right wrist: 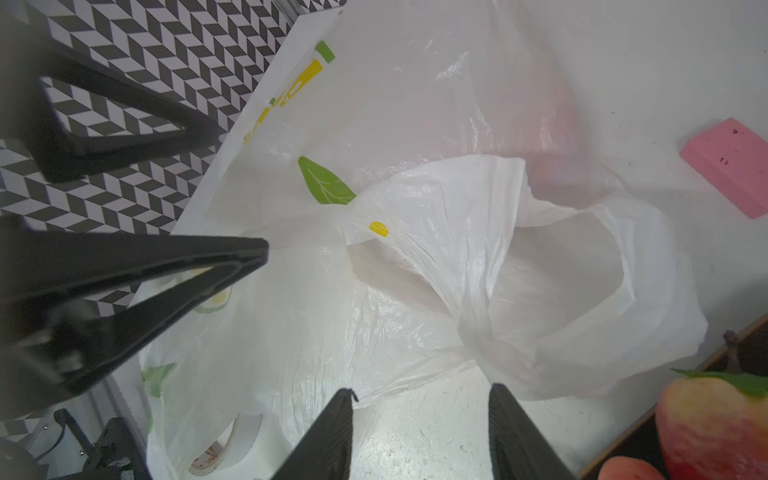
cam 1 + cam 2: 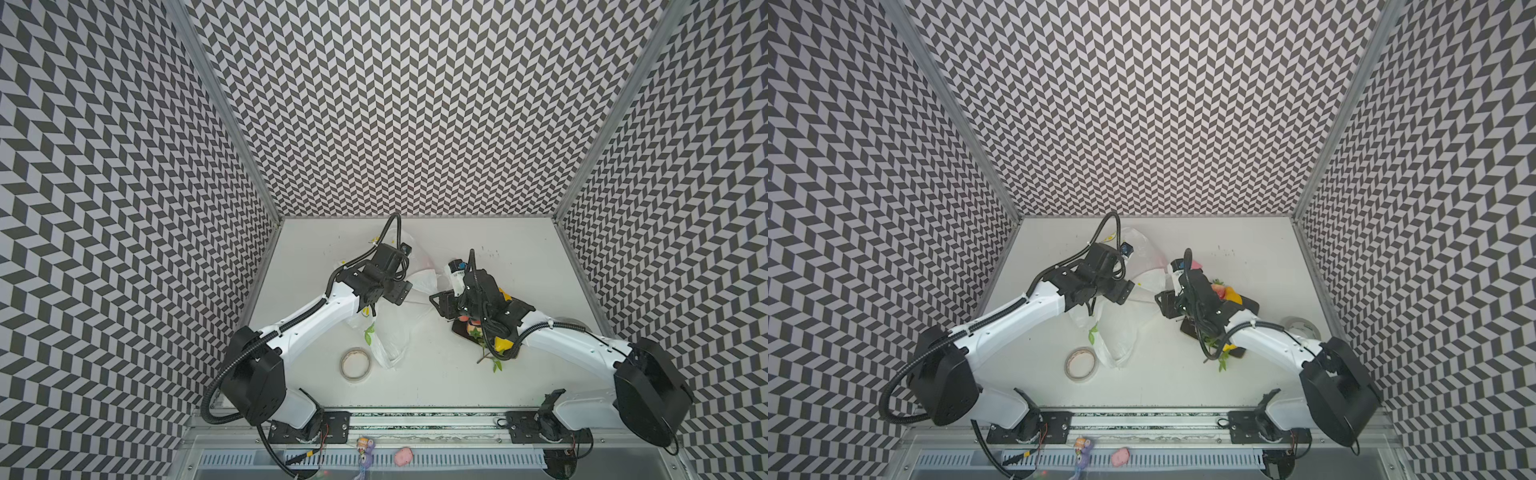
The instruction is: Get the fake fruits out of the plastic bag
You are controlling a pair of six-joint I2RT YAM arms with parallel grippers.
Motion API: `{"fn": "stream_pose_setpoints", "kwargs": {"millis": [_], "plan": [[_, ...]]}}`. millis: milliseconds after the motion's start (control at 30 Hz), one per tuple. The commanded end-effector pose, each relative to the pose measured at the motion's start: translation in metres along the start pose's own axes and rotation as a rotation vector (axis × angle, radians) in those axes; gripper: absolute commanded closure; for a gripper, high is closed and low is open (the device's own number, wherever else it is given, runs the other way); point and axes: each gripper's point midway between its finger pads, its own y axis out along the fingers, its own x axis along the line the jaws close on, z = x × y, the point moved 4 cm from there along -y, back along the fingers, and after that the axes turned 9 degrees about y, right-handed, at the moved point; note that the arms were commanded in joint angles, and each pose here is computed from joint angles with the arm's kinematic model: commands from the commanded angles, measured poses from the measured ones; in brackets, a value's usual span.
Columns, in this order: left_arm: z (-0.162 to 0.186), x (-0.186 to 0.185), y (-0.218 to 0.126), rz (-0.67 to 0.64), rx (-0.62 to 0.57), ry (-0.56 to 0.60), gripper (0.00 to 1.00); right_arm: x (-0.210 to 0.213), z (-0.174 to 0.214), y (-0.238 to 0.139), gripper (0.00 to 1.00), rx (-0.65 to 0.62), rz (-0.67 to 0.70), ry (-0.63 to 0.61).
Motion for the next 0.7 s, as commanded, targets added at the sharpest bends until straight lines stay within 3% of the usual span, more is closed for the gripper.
{"fn": "stream_pose_setpoints", "kwargs": {"millis": [0, 400, 667], "plan": [[-0.011, 0.007, -0.011, -0.019, 0.008, 0.064, 0.13, 0.001, -0.006, -0.007, 0.48, -0.045, -0.004, 0.022], [0.009, -0.007, 0.003, 0.036, 0.089, 0.113, 0.12, -0.002, -0.007, -0.013, 0.49, -0.070, 0.011, 0.042], [0.012, -0.007, 0.015, 0.022, 0.130, 0.139, 0.19, -0.003, -0.007, -0.015, 0.49, -0.076, 0.014, 0.049]]}}
